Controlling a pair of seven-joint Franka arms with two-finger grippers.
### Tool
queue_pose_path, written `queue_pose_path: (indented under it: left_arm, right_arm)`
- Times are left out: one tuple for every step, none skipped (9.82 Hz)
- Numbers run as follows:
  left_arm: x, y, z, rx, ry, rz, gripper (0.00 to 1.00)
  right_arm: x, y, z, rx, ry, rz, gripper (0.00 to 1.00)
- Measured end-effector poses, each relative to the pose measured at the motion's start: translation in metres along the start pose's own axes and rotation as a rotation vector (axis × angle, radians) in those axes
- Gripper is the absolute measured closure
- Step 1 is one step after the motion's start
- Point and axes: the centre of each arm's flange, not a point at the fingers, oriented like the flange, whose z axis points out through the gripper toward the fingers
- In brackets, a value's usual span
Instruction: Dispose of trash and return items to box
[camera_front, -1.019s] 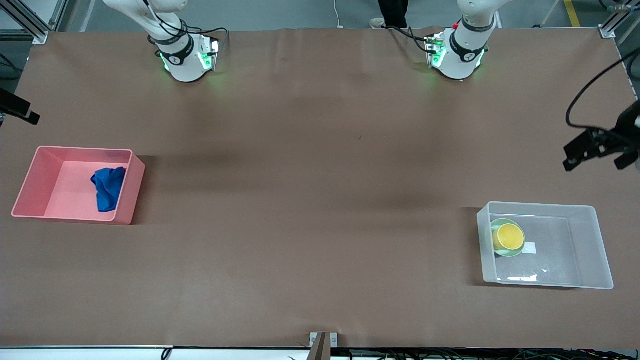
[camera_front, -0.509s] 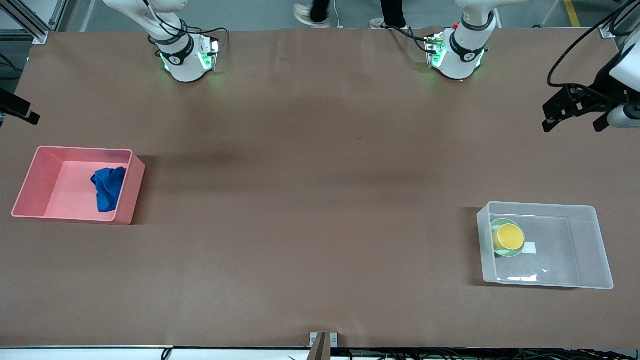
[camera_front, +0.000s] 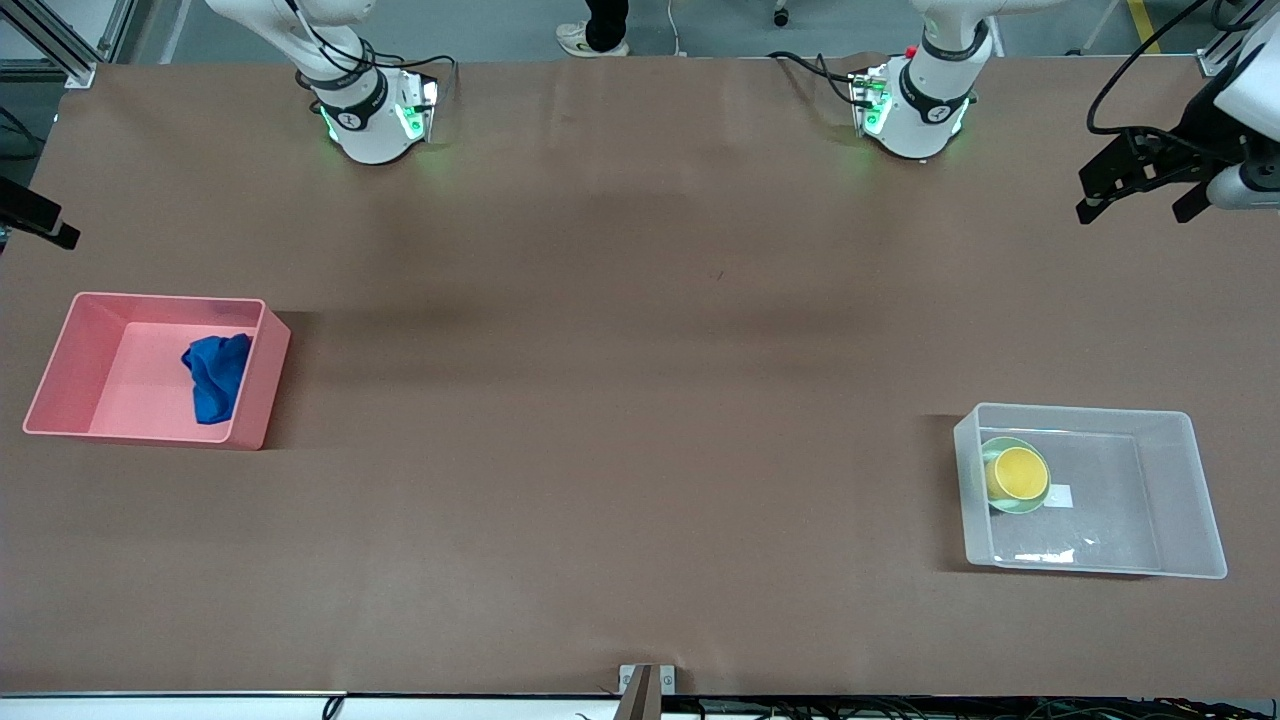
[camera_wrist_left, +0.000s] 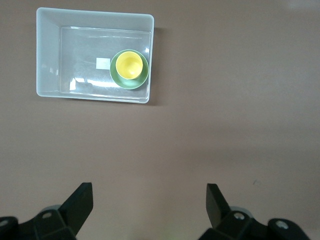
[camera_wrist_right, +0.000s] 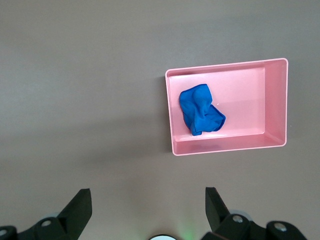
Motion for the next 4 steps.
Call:
queue_pose_path:
  left_arm:
    - [0.0029,-0.0022,-0.0014,-0.002,0.000,-0.003,0.00]
    - [0.0064,-0.0025,0.0002,-0.003,-0.005,-0.004,0.00]
    - [0.0091,-0.0026,0.0031,-0.004,-0.010,-0.003,0.00]
    - [0.0105,-0.0027,0.0048,-0.005,-0.013,-0.003,0.00]
  right_arm:
    - [0.0000,0.0000,0.0000,0.000,0.000,0.000,0.00]
    - [0.0000,0.0001,0.0000,0.000,0.000,0.000,0.00]
    - [0.0000,0.0001,0.0000,0.000,0.000,0.000,0.00]
    - [0.0000,0.0001,0.0000,0.000,0.000,0.000,0.00]
